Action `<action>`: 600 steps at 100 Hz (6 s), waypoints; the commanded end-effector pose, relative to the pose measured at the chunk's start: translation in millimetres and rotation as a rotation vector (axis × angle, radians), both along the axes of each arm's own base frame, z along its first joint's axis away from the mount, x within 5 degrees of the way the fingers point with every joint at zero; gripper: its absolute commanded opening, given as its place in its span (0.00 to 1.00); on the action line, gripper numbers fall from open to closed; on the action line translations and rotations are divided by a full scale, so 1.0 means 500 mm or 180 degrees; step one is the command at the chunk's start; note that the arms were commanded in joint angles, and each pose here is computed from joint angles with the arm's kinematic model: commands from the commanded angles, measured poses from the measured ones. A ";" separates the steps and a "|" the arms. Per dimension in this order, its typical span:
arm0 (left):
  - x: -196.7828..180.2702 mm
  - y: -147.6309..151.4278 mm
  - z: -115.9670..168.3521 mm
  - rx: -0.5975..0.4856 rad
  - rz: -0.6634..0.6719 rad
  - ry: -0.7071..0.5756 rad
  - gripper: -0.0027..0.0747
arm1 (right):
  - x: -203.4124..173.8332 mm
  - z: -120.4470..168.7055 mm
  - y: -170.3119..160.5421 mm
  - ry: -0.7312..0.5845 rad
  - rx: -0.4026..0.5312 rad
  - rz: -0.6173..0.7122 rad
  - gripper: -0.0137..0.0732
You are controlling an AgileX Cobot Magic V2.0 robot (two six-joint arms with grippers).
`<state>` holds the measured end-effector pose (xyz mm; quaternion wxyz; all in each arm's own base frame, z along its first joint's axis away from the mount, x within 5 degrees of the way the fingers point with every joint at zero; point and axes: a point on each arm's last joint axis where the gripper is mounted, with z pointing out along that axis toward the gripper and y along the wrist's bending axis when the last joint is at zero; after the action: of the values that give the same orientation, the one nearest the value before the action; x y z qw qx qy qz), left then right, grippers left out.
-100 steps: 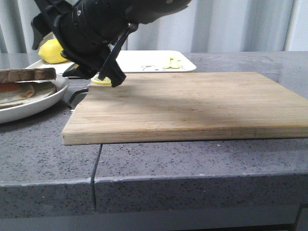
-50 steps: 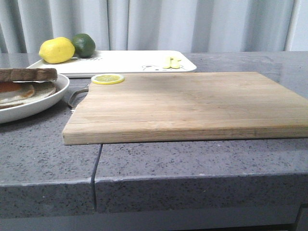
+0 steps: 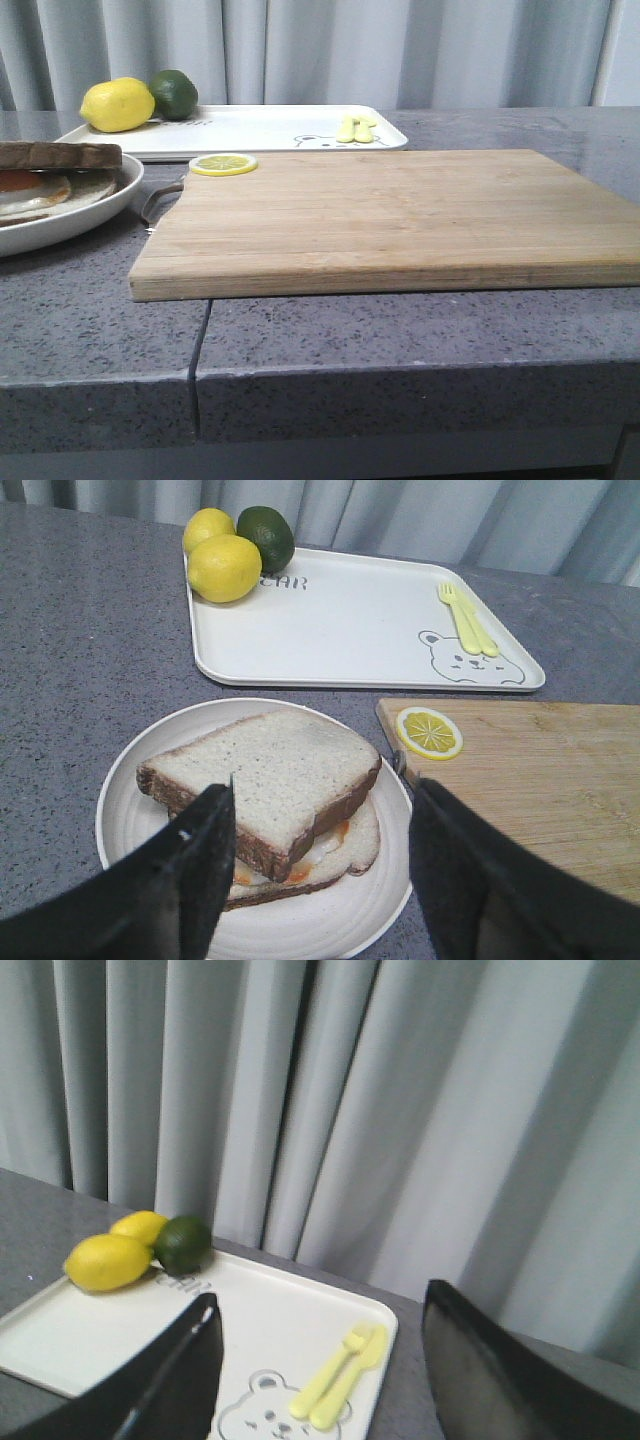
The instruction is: Place bread and move sandwich to tray
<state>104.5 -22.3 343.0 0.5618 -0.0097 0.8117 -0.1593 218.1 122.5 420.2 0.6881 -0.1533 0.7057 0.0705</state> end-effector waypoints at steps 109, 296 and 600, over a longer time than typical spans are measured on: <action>0.009 0.002 0.027 -0.0306 0.0128 -0.0119 0.51 | -0.231 -0.112 -0.224 -0.0372 0.0095 -0.0847 0.67; 0.244 0.092 -0.119 -0.0406 0.0934 0.1545 0.51 | -0.231 -0.112 -0.224 -0.0373 0.0095 -0.0844 0.67; 0.383 0.062 0.028 -0.1568 0.0461 0.1135 0.01 | -0.231 -0.113 -0.224 -0.0366 0.0105 -0.0842 0.67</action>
<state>283.5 12.3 329.7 0.3606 -0.2255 0.8645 -0.2678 103.9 10.1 354.2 0.7194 -0.0389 0.6934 -0.0119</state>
